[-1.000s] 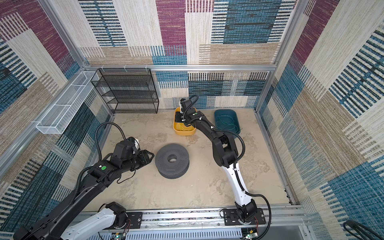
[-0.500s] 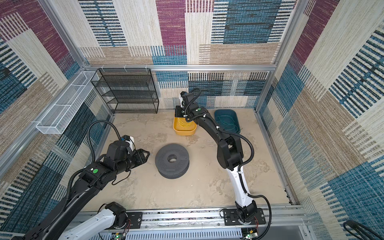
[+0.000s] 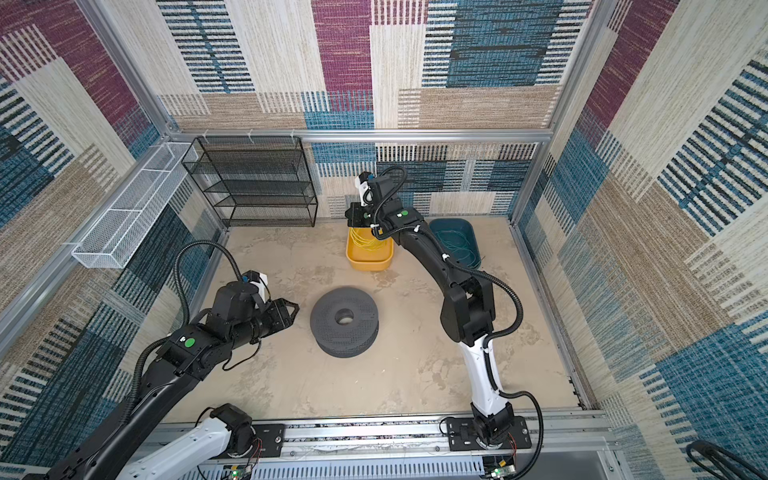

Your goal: Wrap the cables

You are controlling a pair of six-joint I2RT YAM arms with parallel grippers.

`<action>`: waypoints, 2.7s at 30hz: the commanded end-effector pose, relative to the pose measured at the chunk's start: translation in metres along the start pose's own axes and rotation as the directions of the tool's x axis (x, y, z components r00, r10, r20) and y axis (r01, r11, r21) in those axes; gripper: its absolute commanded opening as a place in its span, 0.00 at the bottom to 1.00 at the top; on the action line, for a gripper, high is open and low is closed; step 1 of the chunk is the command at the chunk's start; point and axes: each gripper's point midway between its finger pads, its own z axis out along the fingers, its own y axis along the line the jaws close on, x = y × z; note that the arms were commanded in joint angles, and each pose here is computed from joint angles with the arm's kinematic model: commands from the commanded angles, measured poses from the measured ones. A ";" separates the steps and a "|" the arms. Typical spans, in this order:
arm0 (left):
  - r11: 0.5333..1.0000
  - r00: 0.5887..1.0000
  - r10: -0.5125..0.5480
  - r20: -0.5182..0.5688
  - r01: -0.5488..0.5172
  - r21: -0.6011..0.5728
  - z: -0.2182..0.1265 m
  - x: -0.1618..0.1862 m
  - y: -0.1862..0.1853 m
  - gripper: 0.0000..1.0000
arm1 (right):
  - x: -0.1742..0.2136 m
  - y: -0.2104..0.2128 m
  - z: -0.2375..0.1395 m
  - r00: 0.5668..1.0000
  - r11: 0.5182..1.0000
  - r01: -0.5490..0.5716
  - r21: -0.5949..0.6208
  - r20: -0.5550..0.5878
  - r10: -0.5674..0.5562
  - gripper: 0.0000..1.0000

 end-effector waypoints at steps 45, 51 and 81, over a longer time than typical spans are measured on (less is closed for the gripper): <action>0.823 0.996 0.017 -0.090 0.037 0.567 0.037 -0.026 -0.158 0.55 | 0.116 0.131 -0.163 0.990 0.933 -0.130 -0.336 -0.092 0.105 0.00; 0.845 0.992 0.035 -0.121 0.036 0.534 0.050 -0.007 -0.150 0.49 | 0.115 0.135 -0.166 0.990 0.930 -0.136 -0.340 -0.091 0.112 0.00; 0.946 0.982 0.109 -0.151 -0.056 0.320 0.042 0.050 -0.060 0.00 | -0.081 0.063 -0.227 0.939 0.976 -0.064 -0.207 0.319 0.129 0.00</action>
